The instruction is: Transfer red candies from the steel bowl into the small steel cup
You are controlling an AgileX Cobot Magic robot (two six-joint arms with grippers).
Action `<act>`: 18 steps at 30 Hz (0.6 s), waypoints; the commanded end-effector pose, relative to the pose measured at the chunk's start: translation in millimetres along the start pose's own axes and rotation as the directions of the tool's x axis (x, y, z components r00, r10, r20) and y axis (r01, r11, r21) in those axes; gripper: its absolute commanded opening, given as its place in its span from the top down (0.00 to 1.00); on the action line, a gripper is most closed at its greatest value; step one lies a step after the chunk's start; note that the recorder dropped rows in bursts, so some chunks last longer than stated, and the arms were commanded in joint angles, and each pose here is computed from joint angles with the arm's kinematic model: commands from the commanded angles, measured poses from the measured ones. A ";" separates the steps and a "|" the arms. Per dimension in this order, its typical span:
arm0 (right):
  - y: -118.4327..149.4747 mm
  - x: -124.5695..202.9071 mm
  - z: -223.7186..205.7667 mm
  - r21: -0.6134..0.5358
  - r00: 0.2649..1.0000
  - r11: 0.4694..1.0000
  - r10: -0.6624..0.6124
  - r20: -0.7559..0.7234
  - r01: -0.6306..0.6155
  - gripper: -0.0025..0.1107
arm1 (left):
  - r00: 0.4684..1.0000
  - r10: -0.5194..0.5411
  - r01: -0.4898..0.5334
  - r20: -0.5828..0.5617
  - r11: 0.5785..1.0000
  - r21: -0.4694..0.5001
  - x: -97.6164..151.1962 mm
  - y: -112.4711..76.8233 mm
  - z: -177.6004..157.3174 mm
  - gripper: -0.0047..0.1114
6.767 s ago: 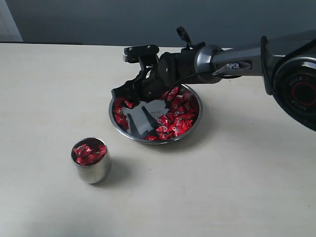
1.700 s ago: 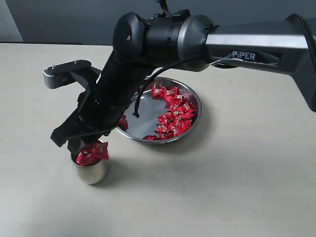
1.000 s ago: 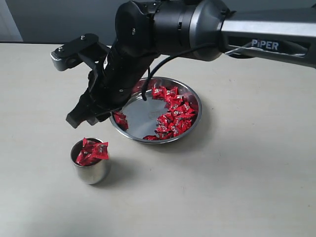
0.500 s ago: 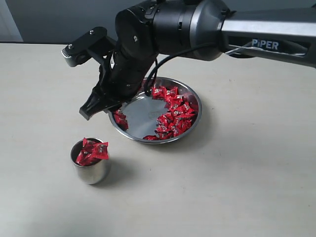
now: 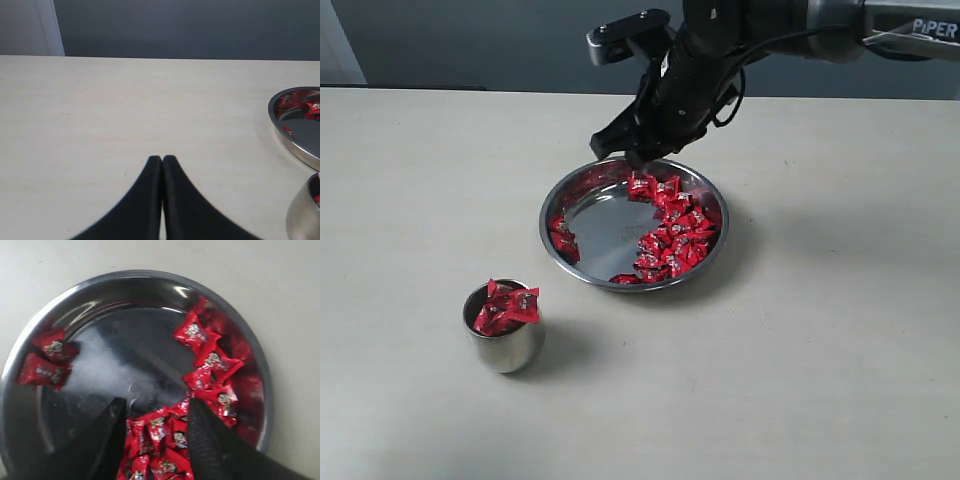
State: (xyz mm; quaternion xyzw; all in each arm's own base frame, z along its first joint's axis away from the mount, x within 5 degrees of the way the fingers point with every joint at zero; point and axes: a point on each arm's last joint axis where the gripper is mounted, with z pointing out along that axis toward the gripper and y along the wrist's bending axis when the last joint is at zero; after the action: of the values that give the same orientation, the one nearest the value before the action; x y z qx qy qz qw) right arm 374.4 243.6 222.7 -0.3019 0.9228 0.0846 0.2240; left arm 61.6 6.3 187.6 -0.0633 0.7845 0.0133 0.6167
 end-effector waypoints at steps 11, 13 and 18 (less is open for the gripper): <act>-26.9 19.9 39.3 0.007 0.989 0.999 0.043 -0.144 -0.042 0.98 | 1.000 -0.001 0.001 0.002 1.000 0.005 1.1 -0.3 0.0 0.96; -27.3 22.9 47.5 0.006 0.986 0.999 0.044 -0.161 -0.044 0.98 | 1.000 -0.001 0.001 0.002 1.000 0.005 1.1 -0.3 0.0 0.96; -25.0 -9.7 18.9 -0.002 0.985 0.996 0.086 0.149 -0.087 0.98 | 1.000 -0.001 0.001 0.002 1.000 0.005 1.1 -0.3 0.0 0.96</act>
State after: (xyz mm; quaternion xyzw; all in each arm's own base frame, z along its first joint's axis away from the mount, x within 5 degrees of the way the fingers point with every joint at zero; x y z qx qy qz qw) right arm 399.0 231.9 181.4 -0.2672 0.9345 0.0929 0.2162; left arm 61.6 6.3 187.6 -0.0633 0.7845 0.0133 0.6167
